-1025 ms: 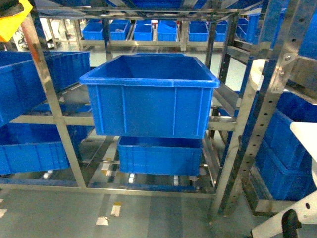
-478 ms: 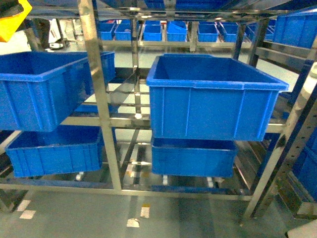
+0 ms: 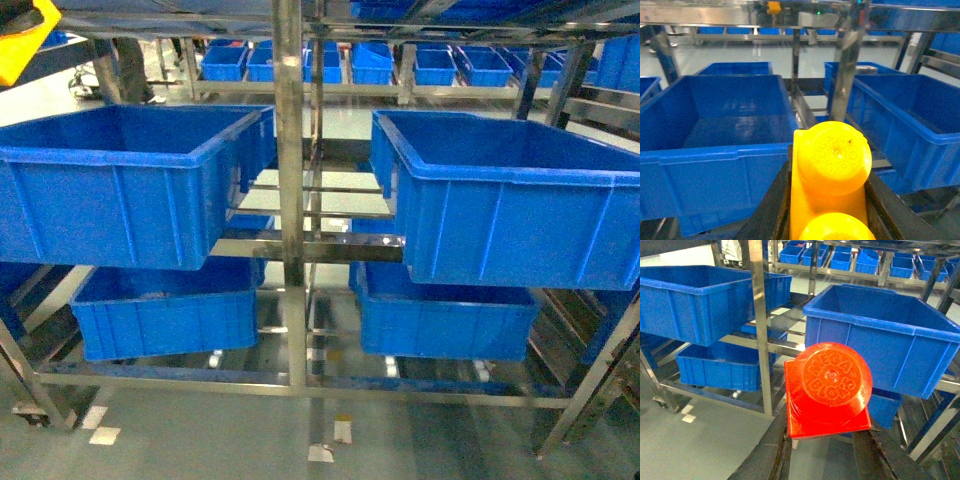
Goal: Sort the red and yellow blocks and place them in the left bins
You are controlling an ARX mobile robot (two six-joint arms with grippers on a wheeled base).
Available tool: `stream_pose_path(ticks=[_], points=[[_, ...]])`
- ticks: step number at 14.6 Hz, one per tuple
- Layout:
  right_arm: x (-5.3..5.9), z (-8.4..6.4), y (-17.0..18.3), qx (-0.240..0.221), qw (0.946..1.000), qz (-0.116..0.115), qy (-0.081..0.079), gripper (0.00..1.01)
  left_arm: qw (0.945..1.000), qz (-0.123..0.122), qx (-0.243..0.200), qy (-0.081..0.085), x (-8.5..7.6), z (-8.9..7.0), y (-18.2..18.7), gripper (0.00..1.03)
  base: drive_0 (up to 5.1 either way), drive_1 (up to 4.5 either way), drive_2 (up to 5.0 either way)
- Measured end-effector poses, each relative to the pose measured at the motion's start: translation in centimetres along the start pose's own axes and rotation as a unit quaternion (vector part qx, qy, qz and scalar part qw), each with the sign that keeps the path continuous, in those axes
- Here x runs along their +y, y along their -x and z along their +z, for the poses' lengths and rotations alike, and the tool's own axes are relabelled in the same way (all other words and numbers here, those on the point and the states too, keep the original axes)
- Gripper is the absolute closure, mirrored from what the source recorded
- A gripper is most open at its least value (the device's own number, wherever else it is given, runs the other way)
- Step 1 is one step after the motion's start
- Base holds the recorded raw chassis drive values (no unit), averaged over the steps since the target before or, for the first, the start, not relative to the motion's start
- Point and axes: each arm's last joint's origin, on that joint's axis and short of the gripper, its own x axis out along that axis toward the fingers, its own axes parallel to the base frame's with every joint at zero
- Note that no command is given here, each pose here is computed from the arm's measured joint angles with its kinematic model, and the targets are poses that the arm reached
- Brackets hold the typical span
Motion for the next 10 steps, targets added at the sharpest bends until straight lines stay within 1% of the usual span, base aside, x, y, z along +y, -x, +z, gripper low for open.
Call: stream_pose_path(ticks=[1, 2, 3, 4, 5, 6, 10], points=[[-0.01, -0.01, 0.01, 0.001, 1.0, -0.002, 0.0, 0.73, 1.0, 0.006, -0.001, 0.0, 0.18, 0.01, 0.01, 0.76, -5.0, 2.44, 2.4], [-0.02, -0.08, 0.0, 0.003, 1.0, -0.003, 0.0, 0.73, 1.0, -0.008, -0.002, -0.001, -0.28, 0.07, -0.03, 0.76, 0.0, 0.0, 0.0], [0.01, 0.02, 0.0, -0.001, 1.0, 0.001, 0.0, 0.73, 1.0, -0.008, 0.001, 0.0, -0.25, -0.01, -0.04, 0.76, 0.0, 0.0, 0.0], [0.0, 0.06, 0.01, -0.001, 1.0, 0.001, 0.0, 0.73, 0.9999, 0.014, 0.001, 0.001, 0.49, -0.04, 0.02, 0.76, 0.0, 0.0, 0.0], [-0.01, -0.05, -0.01, 0.004, 1.0, -0.001, 0.0, 0.73, 1.0, 0.01, -0.001, 0.0, 0.31, 0.03, 0.03, 0.76, -0.4, 3.95, -4.7], [0.0, 0.16, 0.07, -0.006, 1.0, 0.0, 0.001, 0.73, 1.0, -0.005, -0.004, -0.001, -0.18, 0.16, 0.06, 0.76, -0.4, 3.95, -4.7], [0.0, 0.04, 0.03, -0.001, 1.0, 0.0, 0.0, 0.73, 1.0, -0.001, -0.002, 0.0, -0.04, 0.12, 0.07, 0.76, 0.1, 4.39, -4.3]])
